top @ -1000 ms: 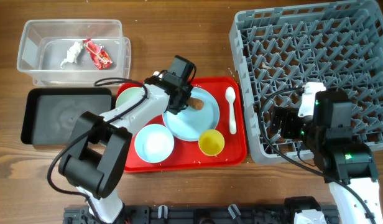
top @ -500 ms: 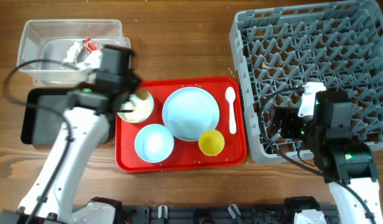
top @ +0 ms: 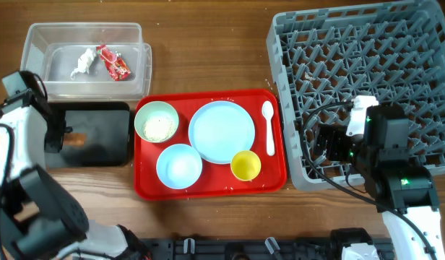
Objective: Sort waste into correct bins and load items into the dishwasher rack
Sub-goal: 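Place the carrot onto the black tray with the left gripper, then grasp the yellow cup with the left gripper and lift it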
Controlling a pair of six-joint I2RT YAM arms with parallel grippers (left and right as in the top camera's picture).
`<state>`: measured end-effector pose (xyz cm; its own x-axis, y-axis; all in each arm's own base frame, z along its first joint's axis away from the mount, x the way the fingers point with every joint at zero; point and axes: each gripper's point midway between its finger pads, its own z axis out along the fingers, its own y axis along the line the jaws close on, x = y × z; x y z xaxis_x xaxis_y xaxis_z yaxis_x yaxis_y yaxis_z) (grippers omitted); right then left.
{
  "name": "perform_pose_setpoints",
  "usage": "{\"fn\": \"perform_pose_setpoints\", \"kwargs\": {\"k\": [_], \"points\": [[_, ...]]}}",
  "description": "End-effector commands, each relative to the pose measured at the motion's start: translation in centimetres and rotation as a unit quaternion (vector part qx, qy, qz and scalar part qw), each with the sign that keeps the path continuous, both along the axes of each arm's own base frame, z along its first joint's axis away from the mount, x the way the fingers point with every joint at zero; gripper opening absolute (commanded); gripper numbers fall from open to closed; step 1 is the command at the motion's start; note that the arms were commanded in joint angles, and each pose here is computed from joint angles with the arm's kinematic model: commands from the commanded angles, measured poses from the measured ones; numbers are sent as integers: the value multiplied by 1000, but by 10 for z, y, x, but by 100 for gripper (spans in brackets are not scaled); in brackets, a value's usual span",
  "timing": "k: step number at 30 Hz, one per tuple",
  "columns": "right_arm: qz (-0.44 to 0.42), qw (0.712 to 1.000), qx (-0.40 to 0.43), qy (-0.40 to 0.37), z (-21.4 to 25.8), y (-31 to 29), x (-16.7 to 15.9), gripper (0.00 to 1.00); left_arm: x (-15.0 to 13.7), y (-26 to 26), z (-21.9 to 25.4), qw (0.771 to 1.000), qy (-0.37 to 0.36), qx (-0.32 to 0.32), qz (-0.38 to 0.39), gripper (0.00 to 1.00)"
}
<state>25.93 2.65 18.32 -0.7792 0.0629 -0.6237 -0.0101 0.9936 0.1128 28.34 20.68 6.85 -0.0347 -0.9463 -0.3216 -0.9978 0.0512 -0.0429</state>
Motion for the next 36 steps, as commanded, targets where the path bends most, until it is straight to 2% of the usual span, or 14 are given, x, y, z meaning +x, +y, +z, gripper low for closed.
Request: {"fn": "perform_pose_setpoints", "kwargs": {"k": [1,3,5,7,10,13,15,17,19,20,23,27,32,36], "points": [[-6,1000,10,-12,10,1,3,100,-7,8,-24,999,33,-10,7,4],[-6,1000,10,-11,10,1,3,100,-7,8,-29,999,36,-12,7,14],[-6,1000,10,-11,10,1,3,100,-6,8,-29,999,34,-11,7,41],[-6,1000,10,-11,10,1,3,100,-5,8,-29,999,36,-12,-4,54],[-6,1000,10,-12,10,1,3,100,0,7,-24,999,30,-14,-30,57],[-6,1000,10,-13,10,1,4,100,20,-6,-7,996,-20,-44,-77,59],[-6,1000,10,-13,10,1,4,100,35,-17,13,991,-62,-55,-109,65],[-6,1000,10,-13,10,1,4,100,52,-41,41,979,-110,-61,-163,67],[-6,1000,10,-13,10,1,4,100,62,-65,55,966,-125,-62,-219,67],[-6,1000,10,-13,10,1,4,100,67,-83,61,954,-130,-64,-262,67],[-6,1000,10,-13,10,1,4,100,77,-183,67,881,-133,-118,-440,67],[-6,1000,10,-13,10,1,4,100,53,-294,63,785,-93,-161,-590,65],[-6,1000,10,-9,9,1,2,100,1,-398,59,678,-52,-176,-711,70],[-6,1000,9,-8,9,1,2,100,-33,-439,46,622,-12,-154,-768,70]]}}
